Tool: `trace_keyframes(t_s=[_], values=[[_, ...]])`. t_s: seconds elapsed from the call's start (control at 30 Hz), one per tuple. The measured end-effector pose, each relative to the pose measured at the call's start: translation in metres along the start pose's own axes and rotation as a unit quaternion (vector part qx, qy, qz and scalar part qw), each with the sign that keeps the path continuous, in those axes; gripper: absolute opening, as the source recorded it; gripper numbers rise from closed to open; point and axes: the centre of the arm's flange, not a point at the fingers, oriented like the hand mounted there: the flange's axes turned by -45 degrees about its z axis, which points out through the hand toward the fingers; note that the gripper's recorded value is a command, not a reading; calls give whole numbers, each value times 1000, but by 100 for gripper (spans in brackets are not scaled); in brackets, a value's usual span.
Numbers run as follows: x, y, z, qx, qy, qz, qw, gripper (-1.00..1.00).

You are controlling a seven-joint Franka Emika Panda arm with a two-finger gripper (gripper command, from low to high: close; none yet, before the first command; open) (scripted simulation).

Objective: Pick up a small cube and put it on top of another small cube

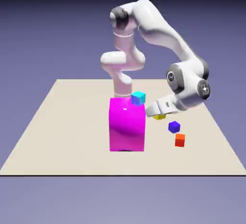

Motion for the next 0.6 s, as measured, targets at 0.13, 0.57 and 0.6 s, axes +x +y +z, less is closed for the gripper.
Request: trace_keyframes(t_s=[0.13,0.57,0.6], values=[[-54,12,-5,18,-5,4,1000,-100],[-96,30,76,81,-27,3,996,100],[-96,30,76,80,-27,3,996,100]])
